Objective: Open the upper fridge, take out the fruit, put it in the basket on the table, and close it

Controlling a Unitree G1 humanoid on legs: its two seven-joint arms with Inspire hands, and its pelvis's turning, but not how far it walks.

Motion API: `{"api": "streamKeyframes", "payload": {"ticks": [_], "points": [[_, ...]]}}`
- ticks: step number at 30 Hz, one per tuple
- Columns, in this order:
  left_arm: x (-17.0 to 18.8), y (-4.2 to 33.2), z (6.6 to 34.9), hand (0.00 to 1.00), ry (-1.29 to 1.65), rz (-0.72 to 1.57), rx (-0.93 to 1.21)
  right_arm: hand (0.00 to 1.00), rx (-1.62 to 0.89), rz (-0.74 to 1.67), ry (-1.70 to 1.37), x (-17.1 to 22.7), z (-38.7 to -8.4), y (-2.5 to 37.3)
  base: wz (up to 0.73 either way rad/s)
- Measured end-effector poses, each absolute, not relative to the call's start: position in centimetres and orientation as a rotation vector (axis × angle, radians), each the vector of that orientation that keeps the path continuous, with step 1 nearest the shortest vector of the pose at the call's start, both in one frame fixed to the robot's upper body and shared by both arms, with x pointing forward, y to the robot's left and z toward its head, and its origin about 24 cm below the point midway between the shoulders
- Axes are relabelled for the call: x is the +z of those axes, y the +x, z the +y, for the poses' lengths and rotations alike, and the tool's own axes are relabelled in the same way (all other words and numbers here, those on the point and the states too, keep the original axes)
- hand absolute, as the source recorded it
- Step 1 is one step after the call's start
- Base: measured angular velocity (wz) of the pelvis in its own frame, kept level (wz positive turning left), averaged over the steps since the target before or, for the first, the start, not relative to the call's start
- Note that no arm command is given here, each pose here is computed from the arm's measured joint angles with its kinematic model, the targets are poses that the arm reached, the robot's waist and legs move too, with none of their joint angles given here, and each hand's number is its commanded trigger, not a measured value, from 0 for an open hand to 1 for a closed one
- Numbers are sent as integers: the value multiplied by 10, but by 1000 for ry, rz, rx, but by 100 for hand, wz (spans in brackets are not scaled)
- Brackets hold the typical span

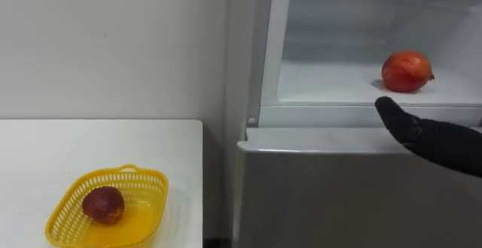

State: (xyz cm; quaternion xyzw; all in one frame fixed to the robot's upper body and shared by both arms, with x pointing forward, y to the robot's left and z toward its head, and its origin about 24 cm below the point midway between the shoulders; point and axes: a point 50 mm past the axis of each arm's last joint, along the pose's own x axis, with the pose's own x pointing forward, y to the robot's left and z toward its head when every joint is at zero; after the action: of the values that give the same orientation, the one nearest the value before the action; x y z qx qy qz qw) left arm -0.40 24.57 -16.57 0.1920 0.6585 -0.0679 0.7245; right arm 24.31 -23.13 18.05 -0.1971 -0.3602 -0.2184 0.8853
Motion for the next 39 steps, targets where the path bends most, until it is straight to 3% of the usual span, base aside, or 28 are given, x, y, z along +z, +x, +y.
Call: {"api": "streamKeyframes", "payload": {"ticks": [12,30,39], "points": [[-164,-9,251,0,427,1468,-149,0,-527,-680,-343,193,-262,270,0],[-161,-2,256,0,385,1457,-154,0,-561,-431,-291,182,-311,303,3],[-158,1,262,0,390,1453,-140,0,-529,-357,-286,176,-314,308,1]]}}
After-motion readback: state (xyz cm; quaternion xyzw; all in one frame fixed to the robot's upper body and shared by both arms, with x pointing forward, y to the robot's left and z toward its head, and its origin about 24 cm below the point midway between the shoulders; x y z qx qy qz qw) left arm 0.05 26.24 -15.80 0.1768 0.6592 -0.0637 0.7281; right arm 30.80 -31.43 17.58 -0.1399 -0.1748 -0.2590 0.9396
